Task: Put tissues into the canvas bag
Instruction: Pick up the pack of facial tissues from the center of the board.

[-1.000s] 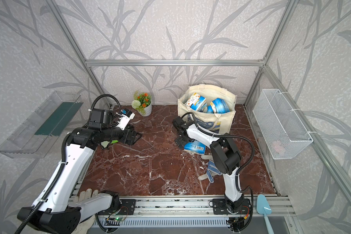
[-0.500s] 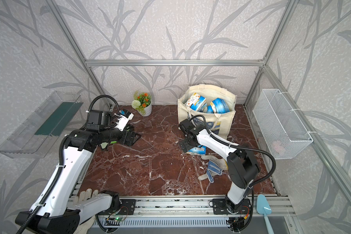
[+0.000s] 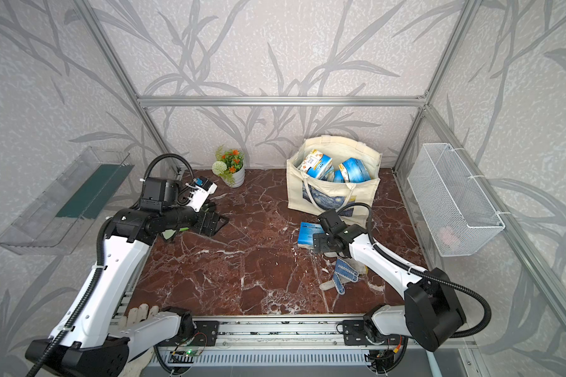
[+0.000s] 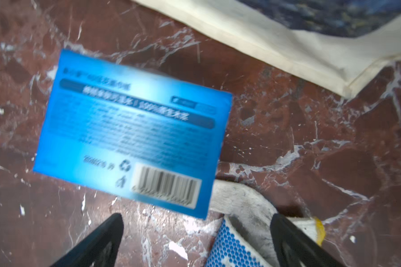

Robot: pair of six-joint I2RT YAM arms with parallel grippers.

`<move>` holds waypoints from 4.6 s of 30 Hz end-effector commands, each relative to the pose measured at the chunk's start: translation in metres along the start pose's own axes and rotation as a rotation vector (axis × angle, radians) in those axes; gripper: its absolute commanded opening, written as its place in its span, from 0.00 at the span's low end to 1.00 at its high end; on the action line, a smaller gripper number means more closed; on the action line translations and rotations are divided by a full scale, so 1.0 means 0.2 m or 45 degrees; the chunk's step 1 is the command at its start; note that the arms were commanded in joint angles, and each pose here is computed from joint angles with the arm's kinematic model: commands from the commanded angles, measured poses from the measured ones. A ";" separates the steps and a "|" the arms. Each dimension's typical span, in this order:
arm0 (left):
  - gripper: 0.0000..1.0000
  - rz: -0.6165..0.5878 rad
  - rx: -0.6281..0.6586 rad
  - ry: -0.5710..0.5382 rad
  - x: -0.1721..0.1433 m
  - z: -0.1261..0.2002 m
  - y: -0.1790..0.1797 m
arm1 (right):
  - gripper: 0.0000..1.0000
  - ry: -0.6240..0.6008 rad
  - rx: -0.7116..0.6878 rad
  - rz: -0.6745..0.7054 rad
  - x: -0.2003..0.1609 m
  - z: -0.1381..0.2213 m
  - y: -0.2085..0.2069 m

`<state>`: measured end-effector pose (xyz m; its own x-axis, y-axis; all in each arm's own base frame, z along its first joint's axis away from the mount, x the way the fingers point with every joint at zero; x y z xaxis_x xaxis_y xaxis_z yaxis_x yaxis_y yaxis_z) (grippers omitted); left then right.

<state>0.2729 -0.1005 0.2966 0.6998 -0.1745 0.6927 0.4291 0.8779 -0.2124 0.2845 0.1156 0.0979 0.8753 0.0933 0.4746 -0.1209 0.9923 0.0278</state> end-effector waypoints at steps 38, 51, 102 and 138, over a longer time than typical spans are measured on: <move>1.00 0.005 -0.034 0.004 -0.03 -0.03 -0.01 | 0.99 0.302 0.263 0.334 -0.17 0.05 0.43; 1.00 0.005 -0.029 0.008 -0.03 -0.03 0.00 | 0.99 0.076 0.152 0.449 0.11 0.17 0.34; 0.99 0.044 -0.019 -0.013 -0.06 0.01 0.02 | 0.89 0.226 0.162 0.585 0.23 -0.37 0.45; 1.00 0.061 -0.060 -0.056 0.01 0.04 -0.01 | 0.60 -0.120 0.871 0.671 0.46 0.74 0.77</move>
<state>0.2693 -0.0964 0.2918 0.7102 -0.1234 0.6931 0.4112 0.8718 -0.2661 0.2902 0.2530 0.2321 0.6285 0.5270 0.5720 -0.7421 0.6265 0.2382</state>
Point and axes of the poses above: each gripper's point midway between its finger pads, its own z axis back along the fingers, its own y axis along the line the jaws close on, x = y × z, the point moved 1 cm from there along z, back along the fingers, and after that the axes turned 9 degrees about z, right-handed, at the moved point
